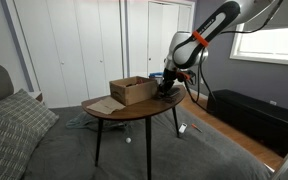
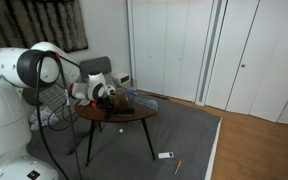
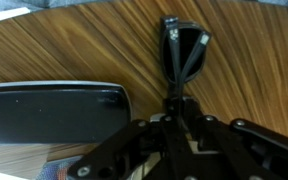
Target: Place the pair of sunglasses on the right side of the table then pull the box forward
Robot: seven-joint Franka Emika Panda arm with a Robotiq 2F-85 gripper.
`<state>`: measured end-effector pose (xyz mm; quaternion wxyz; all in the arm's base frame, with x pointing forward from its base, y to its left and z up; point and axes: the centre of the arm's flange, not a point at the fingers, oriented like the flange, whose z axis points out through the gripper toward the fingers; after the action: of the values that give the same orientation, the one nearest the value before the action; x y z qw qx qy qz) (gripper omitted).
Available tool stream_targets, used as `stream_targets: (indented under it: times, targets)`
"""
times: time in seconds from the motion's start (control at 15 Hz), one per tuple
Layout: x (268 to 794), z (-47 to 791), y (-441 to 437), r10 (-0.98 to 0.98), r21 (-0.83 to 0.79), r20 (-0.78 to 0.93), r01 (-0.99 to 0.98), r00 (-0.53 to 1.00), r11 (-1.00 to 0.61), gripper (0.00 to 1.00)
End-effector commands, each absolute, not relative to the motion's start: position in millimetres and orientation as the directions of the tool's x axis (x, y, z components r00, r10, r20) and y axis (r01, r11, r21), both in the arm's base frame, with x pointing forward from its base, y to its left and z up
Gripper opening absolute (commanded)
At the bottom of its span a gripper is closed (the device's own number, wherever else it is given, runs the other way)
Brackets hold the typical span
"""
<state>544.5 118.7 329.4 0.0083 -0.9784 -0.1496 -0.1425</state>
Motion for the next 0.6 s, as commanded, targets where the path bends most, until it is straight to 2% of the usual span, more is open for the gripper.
stream_targets:
  times: [0.0, 0.13, 0.53]
  targets:
    - [549, 331, 115, 0.306, 0.022, 0.265, 0.311, 0.914, -0.950, 0.04]
    - [548, 337, 114, 0.301, 0.019, 0.265, 0.307, 0.916, -0.952, 0.00]
    - [547, 390, 94, 0.177, -0.041, 0.254, 0.194, 0.951, -0.980, 0.01]
